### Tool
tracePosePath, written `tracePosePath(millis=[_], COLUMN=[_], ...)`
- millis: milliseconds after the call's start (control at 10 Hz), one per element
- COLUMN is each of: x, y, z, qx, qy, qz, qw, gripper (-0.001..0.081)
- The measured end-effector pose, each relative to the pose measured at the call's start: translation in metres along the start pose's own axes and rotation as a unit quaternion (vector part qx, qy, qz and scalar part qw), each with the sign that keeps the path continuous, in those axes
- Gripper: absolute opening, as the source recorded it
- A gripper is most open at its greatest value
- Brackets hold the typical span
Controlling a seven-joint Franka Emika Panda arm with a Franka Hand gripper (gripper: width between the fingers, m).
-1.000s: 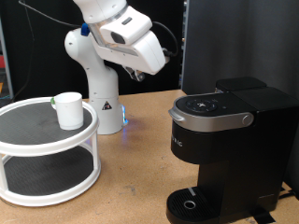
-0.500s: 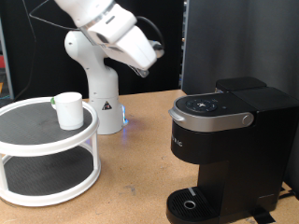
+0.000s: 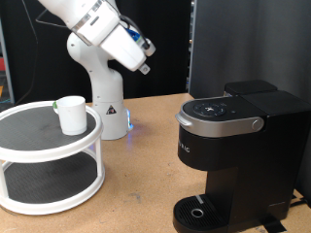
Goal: Make a cup of coffee with the keurig machine
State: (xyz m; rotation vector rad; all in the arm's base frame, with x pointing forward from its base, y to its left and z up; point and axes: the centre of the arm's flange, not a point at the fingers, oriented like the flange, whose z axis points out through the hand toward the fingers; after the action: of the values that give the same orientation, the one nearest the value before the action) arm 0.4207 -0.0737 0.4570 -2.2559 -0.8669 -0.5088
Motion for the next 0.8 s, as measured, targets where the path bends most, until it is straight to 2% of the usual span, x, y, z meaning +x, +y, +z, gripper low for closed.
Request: tracePosePath(millis=[100,300,600,800], x=[-0.005,-0.018,-0.026,-0.047], y=[0.001,-0.002,-0.002,-0.009], z=[-0.002,-0.010,-0.014,-0.028], qx=[-0.002,0.006,0.003,0.026], qy=[0.017,0.025,0.039,0.059], qz=[0.055,0.107,0.072,0.051], qw=[0.9984,0.9939,0.9967,0.9966], gripper=[0.0001,0.0001,0.0001,0.0001])
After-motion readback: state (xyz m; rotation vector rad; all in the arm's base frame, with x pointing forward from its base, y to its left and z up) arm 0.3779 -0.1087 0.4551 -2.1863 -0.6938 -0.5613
